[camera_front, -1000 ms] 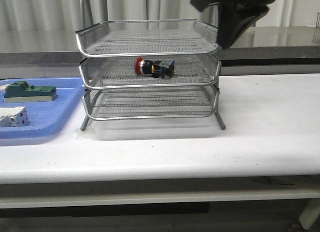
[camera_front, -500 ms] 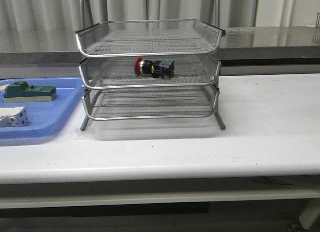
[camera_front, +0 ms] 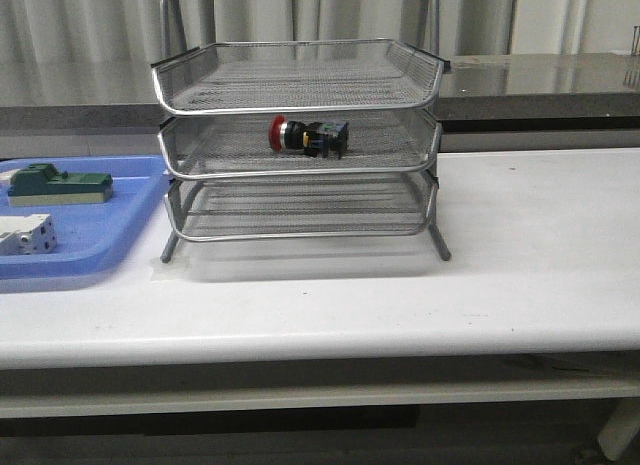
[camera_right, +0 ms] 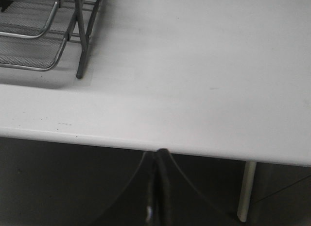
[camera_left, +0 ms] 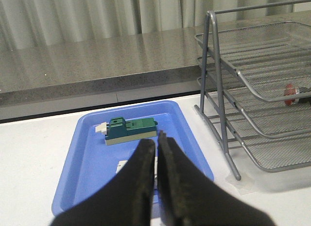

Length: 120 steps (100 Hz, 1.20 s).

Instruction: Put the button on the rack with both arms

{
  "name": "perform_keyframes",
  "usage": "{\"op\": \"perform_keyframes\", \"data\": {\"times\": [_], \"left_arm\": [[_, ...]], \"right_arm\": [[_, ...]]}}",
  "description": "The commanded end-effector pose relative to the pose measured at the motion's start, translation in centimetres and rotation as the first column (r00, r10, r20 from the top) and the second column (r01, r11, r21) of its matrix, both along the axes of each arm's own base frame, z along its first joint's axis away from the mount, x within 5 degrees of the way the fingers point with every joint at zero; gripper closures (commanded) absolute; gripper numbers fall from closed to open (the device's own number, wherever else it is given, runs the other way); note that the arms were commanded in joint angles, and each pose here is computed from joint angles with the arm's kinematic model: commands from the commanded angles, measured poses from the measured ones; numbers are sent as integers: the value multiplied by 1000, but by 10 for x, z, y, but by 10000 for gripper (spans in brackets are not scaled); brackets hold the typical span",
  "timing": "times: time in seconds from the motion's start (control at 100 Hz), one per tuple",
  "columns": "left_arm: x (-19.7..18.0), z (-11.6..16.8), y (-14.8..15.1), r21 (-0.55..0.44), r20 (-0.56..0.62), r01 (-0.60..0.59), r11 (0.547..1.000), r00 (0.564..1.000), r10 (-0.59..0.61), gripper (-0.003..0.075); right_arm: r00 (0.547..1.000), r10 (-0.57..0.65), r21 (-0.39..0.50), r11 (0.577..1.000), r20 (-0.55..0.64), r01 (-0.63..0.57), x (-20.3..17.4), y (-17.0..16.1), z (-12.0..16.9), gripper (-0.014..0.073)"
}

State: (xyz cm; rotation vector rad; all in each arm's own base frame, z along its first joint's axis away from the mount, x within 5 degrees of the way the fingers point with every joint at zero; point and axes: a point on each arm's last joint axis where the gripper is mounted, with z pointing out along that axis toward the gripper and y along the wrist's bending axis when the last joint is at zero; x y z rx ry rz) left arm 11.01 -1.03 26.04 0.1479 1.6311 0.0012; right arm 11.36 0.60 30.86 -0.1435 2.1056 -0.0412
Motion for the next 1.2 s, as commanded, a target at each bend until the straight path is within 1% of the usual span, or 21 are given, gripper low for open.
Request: {"op": "perform_keyframes", "data": {"times": [0.0, 0.22, 0.43, 1.04, 1.19], "left_arm": [[1, 15, 1, -26, 93, -15, 1000, 996, 17, 716], [1, 15, 1, -26, 93, -15, 1000, 996, 17, 716], [1, 15, 1, -26, 93, -15, 1000, 996, 17, 716], [1, 15, 1, -26, 93, -15, 1000, 996, 17, 716], [1, 15, 1, -26, 93, -15, 1000, 996, 17, 716]], "right_arm": [[990, 1, -1, 1000, 142, -1, -9, -1, 6, 655], [961, 6, 10, 1000, 275, -9, -40, -4, -15, 655], [926, 3, 19, 1000, 378, -11, -60, -5, -15, 655], [924, 3, 19, 1000, 383, -11, -61, -5, -14, 655], [929, 4, 20, 1000, 371, -12, -59, -5, -20, 655]]}}
